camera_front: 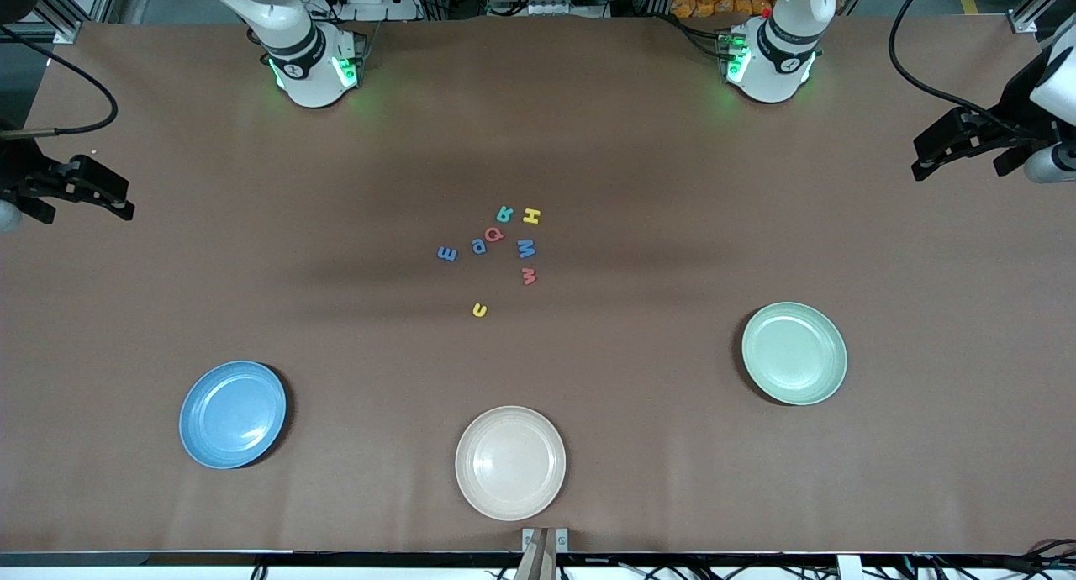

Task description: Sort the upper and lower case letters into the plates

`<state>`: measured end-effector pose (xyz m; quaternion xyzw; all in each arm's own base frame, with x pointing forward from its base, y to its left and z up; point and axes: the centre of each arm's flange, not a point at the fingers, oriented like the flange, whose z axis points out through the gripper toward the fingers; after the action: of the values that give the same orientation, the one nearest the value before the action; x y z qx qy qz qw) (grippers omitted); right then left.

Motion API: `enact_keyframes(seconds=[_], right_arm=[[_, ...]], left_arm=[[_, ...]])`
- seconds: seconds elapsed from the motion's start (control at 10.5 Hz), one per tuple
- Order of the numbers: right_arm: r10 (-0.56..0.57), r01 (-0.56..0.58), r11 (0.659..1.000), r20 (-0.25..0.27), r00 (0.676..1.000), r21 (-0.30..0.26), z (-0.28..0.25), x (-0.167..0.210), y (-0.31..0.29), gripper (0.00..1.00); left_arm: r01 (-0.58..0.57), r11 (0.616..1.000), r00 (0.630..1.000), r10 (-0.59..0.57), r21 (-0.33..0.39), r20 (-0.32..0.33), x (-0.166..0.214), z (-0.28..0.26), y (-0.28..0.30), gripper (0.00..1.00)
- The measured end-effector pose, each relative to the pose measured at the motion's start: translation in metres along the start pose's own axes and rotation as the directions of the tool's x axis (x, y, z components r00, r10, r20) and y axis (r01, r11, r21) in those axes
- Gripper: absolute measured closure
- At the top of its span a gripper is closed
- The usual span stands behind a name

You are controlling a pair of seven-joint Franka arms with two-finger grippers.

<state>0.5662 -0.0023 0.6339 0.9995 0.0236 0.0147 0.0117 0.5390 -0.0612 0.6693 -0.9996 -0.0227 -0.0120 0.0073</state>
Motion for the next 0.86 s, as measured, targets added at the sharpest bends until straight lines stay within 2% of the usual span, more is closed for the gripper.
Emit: enact_keyframes(seconds=[0.48,0.67,0.86], right_arm=[[-0.003,0.003,1.0,-0.01,1.0,0.0,-0.002,0.001,-0.001,0.0],[-0.005,0.005,1.0,-0.008,1.0,0.0,-0.001,0.001,-0.003,0.0],[-0.014,0.014,1.0,0.003,1.0,0.002,0.005,0.003,-0.008,0.0]], left_arm=[[-0.015,1.0,1.0,0.015,-0.002,0.002,-0.001,0.001,0.008,0.0],[-0.053,0.999,0.998,0.053,-0.005,0.022,0.001,0.012,0.029,0.0],[-0.107,0.994,0.993,0.108,-0.015,0.057,0.005,0.038,0.074,0.0]])
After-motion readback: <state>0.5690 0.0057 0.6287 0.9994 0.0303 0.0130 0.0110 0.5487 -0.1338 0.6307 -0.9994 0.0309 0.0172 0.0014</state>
